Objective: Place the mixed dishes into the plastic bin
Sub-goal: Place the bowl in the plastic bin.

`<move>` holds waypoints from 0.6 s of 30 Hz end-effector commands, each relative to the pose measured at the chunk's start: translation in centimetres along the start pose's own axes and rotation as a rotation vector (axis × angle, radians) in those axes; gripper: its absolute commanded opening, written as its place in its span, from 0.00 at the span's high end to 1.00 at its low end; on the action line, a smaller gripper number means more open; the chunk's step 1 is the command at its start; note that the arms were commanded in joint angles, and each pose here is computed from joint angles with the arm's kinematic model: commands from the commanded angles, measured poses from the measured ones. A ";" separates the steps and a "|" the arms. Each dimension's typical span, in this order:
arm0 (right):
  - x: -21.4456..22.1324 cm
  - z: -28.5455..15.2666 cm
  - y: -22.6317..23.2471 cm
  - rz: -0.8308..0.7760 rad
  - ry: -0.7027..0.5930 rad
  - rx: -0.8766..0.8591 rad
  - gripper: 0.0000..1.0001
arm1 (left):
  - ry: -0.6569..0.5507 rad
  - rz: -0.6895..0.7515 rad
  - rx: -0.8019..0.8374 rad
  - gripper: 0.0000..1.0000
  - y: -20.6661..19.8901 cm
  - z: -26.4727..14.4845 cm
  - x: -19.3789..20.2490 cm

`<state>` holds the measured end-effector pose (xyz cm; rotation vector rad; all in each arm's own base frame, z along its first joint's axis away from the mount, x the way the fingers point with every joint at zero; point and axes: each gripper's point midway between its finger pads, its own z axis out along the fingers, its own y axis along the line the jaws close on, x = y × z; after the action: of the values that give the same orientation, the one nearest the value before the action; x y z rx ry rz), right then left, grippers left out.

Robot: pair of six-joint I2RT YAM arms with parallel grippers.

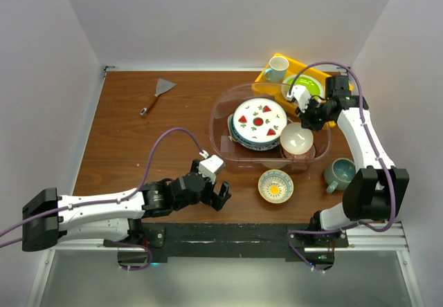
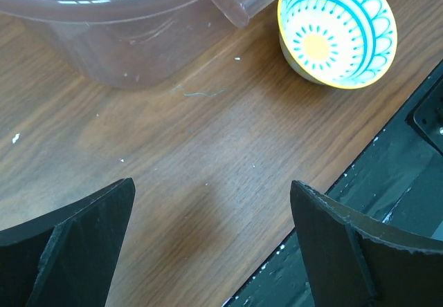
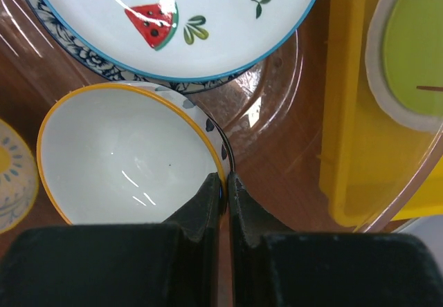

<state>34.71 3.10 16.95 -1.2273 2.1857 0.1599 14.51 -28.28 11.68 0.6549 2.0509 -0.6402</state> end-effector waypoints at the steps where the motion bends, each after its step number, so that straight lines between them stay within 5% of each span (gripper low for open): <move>1: 0.3 -0.2 -1.9 -0.063 0.041 0.065 1.00 | -0.060 -0.045 0.045 0.00 -1.2 0.4 -1.7; 9: 1.6 1.5 -1.8 -0.070 0.075 0.065 1.00 | -0.056 -0.046 0.069 0.00 -1.7 0.6 -1.6; 18: 2.9 3.2 0.1 -0.089 0.114 0.015 0.85 | -0.093 -0.082 0.112 0.00 -2.7 0.7 -2.6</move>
<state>34.23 1.71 12.31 -1.3269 2.2722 0.0651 14.14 -29.82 12.03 0.6586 2.0341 -0.7218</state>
